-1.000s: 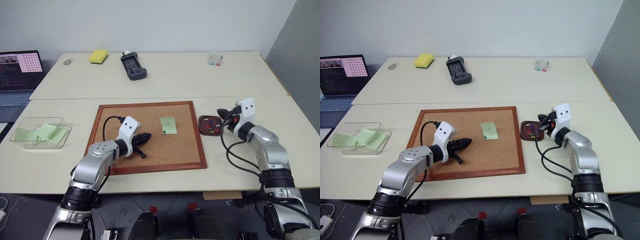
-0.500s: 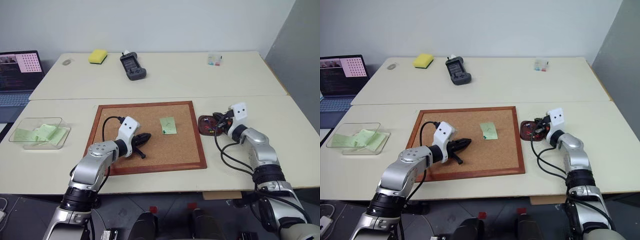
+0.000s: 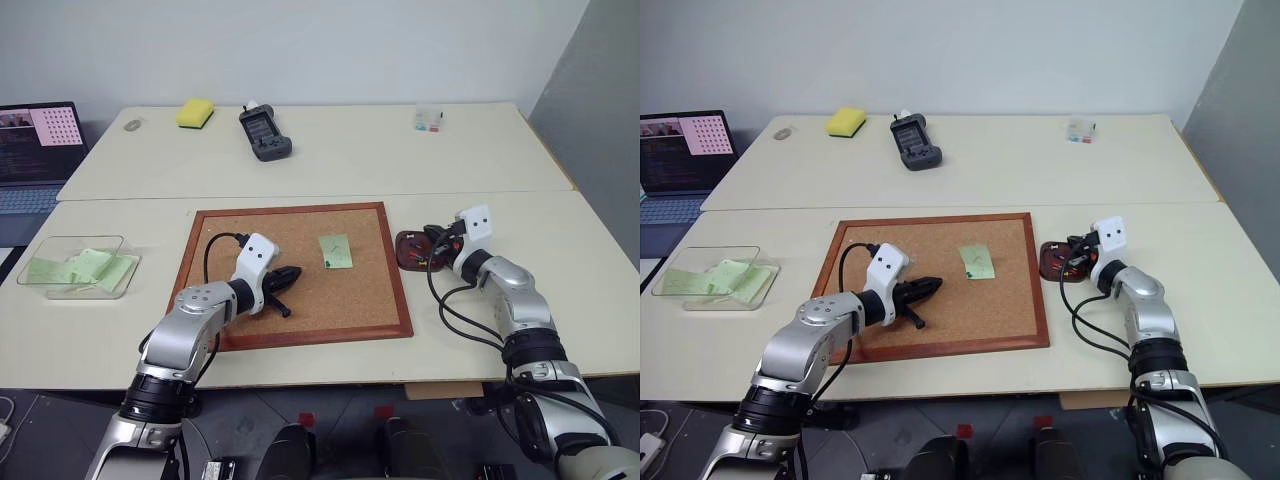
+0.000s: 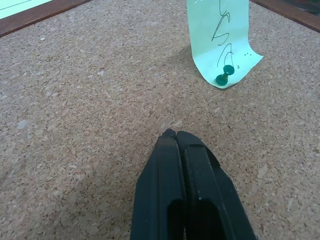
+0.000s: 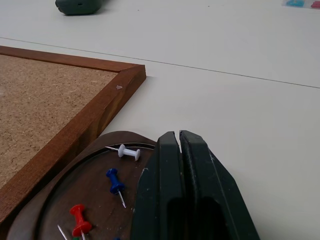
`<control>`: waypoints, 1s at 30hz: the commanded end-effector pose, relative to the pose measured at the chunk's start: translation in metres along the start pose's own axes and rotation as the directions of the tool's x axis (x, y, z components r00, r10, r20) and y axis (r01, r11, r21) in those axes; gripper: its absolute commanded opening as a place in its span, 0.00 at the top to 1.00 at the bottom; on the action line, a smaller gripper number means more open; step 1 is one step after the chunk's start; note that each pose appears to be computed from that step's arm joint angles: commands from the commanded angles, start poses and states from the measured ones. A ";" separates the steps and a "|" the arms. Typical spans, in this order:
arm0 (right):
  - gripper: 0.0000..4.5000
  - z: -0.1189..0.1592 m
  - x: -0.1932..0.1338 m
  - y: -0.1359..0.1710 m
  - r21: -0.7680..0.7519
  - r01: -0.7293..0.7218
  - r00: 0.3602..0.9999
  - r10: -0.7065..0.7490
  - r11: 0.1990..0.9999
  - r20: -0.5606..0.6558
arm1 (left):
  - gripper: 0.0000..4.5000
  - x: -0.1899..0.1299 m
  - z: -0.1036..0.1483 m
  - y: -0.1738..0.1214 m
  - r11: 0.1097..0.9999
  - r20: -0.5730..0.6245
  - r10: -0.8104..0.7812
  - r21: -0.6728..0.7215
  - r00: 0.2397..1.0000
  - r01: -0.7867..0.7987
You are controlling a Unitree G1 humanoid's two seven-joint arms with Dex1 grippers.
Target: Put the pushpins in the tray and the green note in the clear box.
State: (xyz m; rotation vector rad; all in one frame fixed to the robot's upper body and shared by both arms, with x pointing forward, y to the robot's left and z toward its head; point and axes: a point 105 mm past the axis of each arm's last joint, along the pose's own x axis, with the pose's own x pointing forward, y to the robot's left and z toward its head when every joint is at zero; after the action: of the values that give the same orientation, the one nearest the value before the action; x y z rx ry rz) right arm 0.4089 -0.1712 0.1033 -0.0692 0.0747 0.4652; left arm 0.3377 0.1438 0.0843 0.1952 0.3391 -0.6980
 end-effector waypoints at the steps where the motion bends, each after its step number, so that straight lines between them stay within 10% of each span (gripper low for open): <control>1: 1.00 -0.016 -0.001 0.008 0.016 -0.013 0.999 0.014 1.000 -0.045 | 1.00 0.004 -0.028 -0.007 0.999 -0.105 -0.033 -0.042 0.994 0.028; 14: 1.00 -0.021 0.000 0.010 0.022 -0.025 0.997 0.027 0.999 -0.073 | 1.00 0.006 -0.026 -0.007 0.999 -0.101 -0.037 -0.039 0.994 0.033; 30: 0.29 0.006 -0.003 0.004 -0.030 -0.034 0.999 0.034 0.999 0.002 | 1.00 0.005 -0.025 -0.008 0.999 -0.094 -0.033 -0.043 0.995 0.029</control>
State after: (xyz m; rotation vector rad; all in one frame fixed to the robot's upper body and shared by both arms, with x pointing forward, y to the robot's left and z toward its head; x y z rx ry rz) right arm 0.4030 -0.1615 0.0899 -0.0819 0.1289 0.5152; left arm 0.3394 0.1435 0.0819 0.1929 0.3499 -0.6983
